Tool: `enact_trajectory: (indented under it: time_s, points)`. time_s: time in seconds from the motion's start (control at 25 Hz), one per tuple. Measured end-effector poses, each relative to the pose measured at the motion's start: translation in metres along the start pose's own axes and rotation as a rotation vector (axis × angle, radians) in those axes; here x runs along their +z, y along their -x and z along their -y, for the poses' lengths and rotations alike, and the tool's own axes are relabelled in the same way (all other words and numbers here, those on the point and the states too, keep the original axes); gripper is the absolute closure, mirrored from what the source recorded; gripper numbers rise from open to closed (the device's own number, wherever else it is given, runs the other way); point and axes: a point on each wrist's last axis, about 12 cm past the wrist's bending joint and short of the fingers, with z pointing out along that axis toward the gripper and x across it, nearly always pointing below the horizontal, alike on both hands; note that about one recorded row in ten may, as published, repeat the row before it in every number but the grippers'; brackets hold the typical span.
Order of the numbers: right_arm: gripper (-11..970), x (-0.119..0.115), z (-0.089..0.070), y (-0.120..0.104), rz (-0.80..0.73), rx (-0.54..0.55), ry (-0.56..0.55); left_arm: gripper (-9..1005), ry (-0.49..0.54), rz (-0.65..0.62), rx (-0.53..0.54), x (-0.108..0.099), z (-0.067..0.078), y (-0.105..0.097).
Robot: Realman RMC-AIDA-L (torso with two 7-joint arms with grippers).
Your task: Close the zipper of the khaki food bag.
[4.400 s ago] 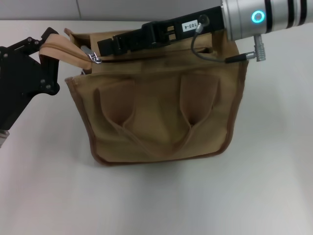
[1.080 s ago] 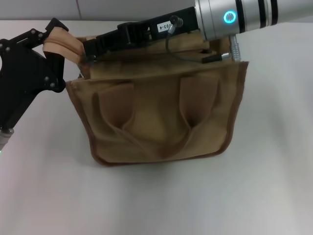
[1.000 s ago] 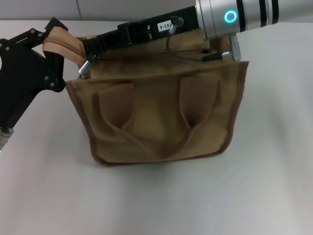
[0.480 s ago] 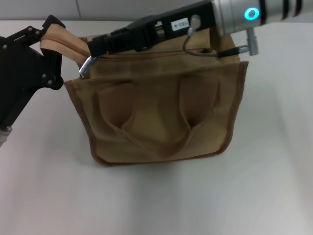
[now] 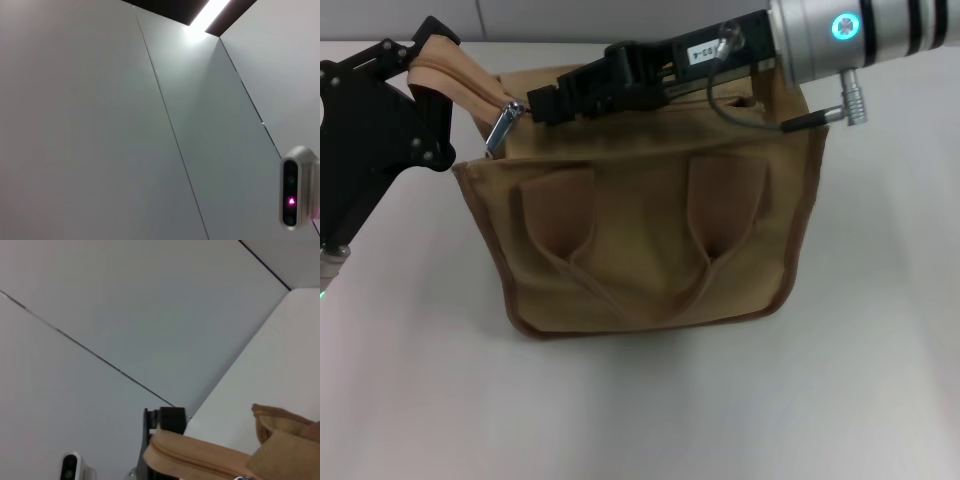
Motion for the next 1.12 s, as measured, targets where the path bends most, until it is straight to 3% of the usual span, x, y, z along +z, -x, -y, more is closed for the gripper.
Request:
enact_trajectory:
  time_s: [0.2, 1.12]
  points:
    - [733, 0.016, -0.003, -0.001, -0.006, 0.034, 0.021, 958, -0.005, 0.009, -0.001, 0.003, 0.001, 0.0]
    - [732, 0.026, -0.001, -0.001, -0.003, 0.09, 0.004, 955, -0.007, 0.025, 0.033, 0.007, 0.004, 0.0]
